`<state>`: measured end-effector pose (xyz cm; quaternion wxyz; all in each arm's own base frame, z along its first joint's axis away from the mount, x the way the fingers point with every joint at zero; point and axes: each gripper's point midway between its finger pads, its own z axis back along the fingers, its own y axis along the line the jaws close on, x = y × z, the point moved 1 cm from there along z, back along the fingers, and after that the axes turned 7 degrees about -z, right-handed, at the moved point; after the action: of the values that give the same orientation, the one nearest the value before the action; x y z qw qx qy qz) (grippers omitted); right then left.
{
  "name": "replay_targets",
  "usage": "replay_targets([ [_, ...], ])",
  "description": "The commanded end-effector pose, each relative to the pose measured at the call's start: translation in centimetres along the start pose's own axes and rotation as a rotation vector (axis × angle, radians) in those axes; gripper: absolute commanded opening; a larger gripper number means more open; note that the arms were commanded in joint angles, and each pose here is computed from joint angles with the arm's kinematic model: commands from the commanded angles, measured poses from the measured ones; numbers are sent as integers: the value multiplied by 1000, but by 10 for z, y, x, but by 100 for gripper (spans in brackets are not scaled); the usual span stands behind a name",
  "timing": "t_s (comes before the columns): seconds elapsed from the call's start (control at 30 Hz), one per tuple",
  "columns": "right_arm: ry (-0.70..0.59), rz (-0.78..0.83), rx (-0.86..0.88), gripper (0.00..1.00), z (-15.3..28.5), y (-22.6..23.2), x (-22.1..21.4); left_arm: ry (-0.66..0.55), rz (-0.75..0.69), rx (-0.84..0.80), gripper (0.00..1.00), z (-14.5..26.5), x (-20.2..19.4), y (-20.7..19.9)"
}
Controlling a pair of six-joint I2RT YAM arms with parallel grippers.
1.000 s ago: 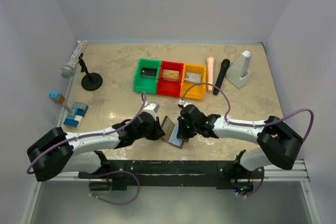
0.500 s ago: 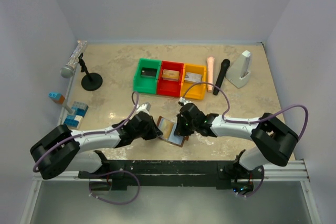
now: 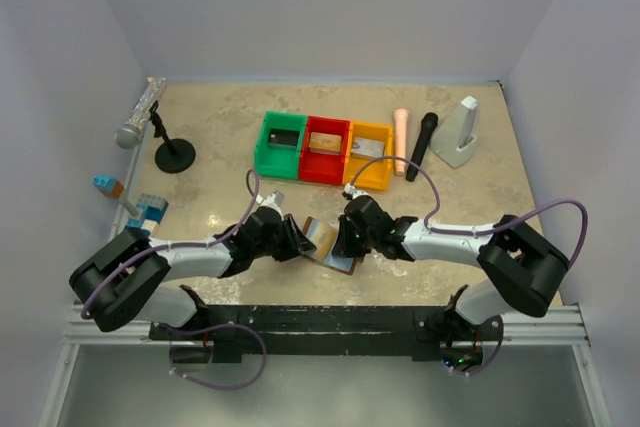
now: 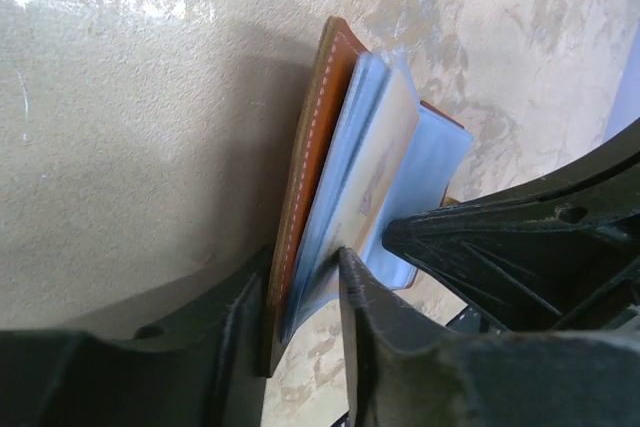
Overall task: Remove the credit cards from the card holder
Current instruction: Remove the credit card from the card holder.
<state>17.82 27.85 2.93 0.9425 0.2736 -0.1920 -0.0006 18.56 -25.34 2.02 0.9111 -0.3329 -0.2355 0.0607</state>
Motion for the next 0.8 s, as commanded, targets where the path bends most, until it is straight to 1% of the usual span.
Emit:
replay_targets([
  [0.0,99,36,-178,0,0,-47,-30,85,-73,382,41,22,-34,100],
  [0.1,104,43,-185,0,1,-47,-29,76,-91,395,45,30,-29,98],
  [0.33,103,65,-207,0,1,-47,-24,53,-123,386,47,42,-20,90],
  [0.43,106,75,-213,0,2,-46,-23,36,-138,389,47,50,-17,90],
  [0.53,102,90,-219,0,3,-45,-20,-2,-151,364,45,60,-7,79],
  [0.63,105,115,-220,0,4,-43,-17,-75,-171,264,42,70,10,52],
  [0.77,116,166,-221,0,3,-42,-14,-165,-231,38,39,75,31,2],
])
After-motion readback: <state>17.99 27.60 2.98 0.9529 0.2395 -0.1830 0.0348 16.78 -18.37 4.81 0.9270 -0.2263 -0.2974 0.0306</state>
